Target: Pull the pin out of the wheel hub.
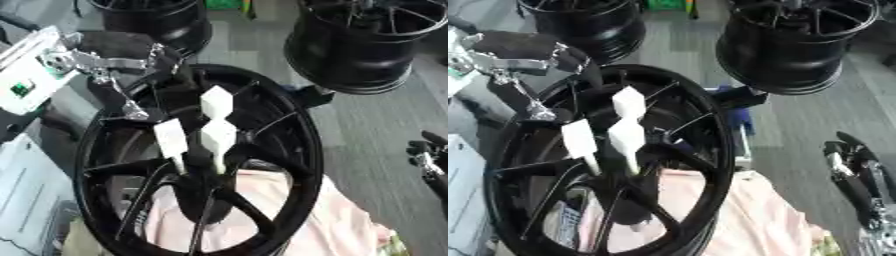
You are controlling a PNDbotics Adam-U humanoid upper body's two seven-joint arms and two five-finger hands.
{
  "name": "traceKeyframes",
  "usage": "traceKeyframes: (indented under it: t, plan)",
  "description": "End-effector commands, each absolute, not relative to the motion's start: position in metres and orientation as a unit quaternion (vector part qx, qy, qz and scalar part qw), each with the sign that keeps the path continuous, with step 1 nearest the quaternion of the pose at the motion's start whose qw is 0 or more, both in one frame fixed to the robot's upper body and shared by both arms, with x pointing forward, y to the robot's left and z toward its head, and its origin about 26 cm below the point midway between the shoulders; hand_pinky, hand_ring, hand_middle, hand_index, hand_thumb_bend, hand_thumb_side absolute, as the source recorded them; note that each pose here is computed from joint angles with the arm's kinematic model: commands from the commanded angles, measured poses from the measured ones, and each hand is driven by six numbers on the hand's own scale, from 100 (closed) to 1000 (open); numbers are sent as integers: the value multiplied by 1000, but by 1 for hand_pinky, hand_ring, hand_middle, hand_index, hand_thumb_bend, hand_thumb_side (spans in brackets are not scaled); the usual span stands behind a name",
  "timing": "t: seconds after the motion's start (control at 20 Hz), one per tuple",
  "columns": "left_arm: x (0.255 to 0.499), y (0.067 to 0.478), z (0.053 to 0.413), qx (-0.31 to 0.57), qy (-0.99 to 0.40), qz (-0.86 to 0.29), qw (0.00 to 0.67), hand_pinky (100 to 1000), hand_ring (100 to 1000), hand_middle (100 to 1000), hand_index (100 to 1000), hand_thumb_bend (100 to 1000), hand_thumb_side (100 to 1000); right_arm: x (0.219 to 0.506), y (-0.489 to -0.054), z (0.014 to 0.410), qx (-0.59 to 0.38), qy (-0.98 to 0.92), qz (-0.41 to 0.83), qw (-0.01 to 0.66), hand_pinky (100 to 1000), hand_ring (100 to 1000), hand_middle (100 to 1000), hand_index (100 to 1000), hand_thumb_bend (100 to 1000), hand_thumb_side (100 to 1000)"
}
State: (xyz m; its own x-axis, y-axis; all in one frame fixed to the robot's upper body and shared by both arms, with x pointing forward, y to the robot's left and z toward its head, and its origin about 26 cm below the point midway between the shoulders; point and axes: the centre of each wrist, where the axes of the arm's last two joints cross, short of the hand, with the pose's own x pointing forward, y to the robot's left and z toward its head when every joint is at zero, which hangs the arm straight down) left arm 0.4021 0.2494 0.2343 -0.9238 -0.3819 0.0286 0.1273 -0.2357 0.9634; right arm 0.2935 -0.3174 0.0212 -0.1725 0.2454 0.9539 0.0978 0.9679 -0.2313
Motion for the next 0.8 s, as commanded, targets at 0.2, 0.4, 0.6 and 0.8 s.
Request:
traceKeyframes:
  t: [0.2, 0.4, 0.6, 0.8]
  plan:
    - [403, 253, 241, 48, -453, -890, 5, 817, 786, 775, 845, 387, 115, 296, -324, 30, -122, -769, 69, 623, 808, 799, 733, 893, 100, 496]
    - [401, 266, 240, 52, -440, -896, 19, 816, 788, 777, 843, 417, 102, 296, -324, 31, -123, -769, 71, 623, 808, 799, 733, 893, 100, 497]
    - [396, 287, 242, 68, -418, -905, 38, 815, 792, 778, 843, 446, 100, 295, -327, 31, -128, -768, 72, 624, 808, 799, 733, 893, 100, 496]
    - [392, 291, 244, 68, -421, -904, 38, 815, 793, 778, 842, 440, 100, 295, -327, 31, -128, -768, 75, 623, 808, 799, 733, 894, 100, 496]
